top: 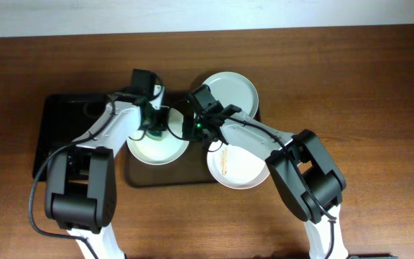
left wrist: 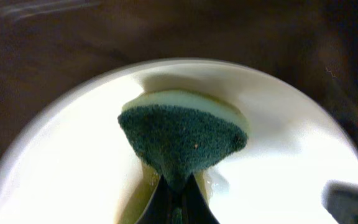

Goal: Clean dirty plates on tray and stack at the side
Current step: 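Scrub the held plate with the sponge in the left gripper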

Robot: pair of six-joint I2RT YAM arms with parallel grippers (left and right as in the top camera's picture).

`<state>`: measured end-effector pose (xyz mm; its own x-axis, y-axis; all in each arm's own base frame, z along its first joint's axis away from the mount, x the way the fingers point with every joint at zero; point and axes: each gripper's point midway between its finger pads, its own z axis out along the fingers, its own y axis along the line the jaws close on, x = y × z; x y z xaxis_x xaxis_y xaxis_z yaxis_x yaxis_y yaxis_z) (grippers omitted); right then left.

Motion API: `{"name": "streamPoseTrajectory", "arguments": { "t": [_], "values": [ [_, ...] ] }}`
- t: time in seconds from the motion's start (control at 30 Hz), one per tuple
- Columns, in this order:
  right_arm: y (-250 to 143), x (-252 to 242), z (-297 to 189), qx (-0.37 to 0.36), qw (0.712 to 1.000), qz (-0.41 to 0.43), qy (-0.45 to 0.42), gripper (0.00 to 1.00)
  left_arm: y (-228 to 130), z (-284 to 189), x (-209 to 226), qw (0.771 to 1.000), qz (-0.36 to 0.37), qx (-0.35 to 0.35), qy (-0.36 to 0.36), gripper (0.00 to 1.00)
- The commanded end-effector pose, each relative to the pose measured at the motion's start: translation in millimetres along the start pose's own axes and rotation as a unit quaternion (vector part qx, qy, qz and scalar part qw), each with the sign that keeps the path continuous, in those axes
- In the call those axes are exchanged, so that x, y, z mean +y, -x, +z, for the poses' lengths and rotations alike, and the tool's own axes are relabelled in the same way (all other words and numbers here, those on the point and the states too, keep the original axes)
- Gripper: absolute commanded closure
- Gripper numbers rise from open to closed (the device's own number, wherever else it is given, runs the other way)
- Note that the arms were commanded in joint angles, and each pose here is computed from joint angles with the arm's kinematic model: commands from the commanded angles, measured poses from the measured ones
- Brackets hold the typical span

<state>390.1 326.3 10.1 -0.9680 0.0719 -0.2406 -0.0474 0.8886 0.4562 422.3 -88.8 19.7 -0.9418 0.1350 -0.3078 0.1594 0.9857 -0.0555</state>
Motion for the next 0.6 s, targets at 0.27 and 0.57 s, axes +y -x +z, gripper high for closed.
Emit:
{"name": "streamPoseTrajectory", "arguments": {
  "t": [0.27, 0.57],
  "values": [
    [-4, 6, 1, 0.034, 0.998, -0.003, 0.044, 0.96, -68, -9, 60, 0.985, -0.105, 0.134, -0.036, 0.99],
    [-12, 13, 16, 0.082, 0.989, 0.000, 0.124, 0.96, -50, -17, 21, 0.974, -0.051, 0.080, -0.204, 0.99]
  ]
}}
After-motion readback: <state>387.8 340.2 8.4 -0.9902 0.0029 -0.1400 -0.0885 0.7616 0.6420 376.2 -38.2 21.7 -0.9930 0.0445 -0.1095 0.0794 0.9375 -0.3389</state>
